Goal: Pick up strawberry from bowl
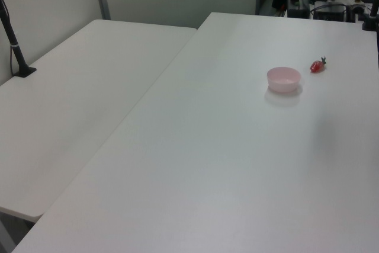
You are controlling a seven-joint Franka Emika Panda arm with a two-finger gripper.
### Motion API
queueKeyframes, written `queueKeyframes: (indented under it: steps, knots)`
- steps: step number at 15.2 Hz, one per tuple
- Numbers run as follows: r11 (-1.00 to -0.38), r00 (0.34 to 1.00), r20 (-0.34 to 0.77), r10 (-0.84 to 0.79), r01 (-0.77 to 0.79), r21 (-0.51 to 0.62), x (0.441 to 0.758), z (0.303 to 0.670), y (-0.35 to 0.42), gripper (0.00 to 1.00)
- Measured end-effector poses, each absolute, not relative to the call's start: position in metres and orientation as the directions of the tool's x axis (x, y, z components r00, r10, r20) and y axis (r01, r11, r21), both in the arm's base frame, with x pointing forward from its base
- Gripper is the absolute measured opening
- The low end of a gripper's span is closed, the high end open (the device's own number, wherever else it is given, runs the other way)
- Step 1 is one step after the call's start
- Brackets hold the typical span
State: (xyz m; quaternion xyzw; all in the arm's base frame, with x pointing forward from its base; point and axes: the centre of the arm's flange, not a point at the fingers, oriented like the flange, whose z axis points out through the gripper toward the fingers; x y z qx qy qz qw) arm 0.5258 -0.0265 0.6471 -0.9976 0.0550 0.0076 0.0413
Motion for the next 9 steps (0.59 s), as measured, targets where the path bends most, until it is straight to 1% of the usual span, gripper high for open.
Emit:
queueKeyframes:
  steps: [4, 9]
  knots:
    - [-0.995, 0.992, 0.083, -0.092, -0.088, -0.055, 0.545, 0.646, -0.033, 1.00]
    - [-0.997, 0.993, 0.093, -0.068, -0.064, -0.046, 0.553, 0.639, -0.026, 1.00]
